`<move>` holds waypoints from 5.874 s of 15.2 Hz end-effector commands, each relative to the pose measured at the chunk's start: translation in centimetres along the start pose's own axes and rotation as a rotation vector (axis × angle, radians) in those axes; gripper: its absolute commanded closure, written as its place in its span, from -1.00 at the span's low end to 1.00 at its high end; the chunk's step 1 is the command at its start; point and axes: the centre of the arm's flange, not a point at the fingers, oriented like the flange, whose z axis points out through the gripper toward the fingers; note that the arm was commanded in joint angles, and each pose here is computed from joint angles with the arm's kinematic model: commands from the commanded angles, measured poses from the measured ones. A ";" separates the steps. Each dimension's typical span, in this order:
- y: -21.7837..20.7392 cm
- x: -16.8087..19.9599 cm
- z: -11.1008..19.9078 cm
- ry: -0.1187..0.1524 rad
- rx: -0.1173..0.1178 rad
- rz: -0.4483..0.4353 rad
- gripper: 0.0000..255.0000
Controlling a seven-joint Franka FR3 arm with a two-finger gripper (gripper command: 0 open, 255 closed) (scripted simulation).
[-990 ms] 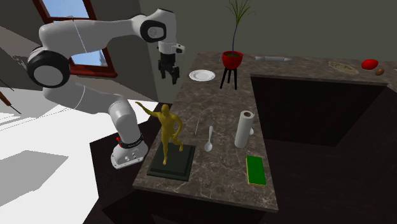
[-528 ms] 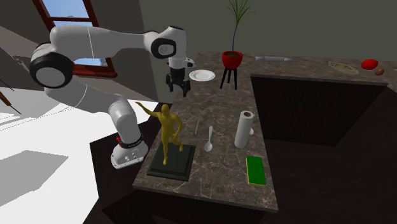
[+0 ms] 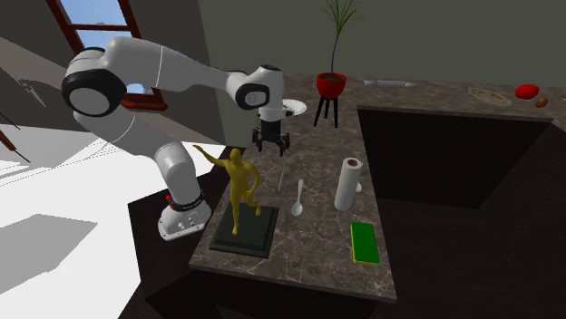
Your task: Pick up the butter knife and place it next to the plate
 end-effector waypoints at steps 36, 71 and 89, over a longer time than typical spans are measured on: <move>4.9 0.6 5.5 0.002 -0.022 -0.154 1.00; 2.1 29.0 -3.8 0.002 -0.022 -0.154 1.00; 1.7 34.8 2.6 0.002 -0.022 -0.154 1.00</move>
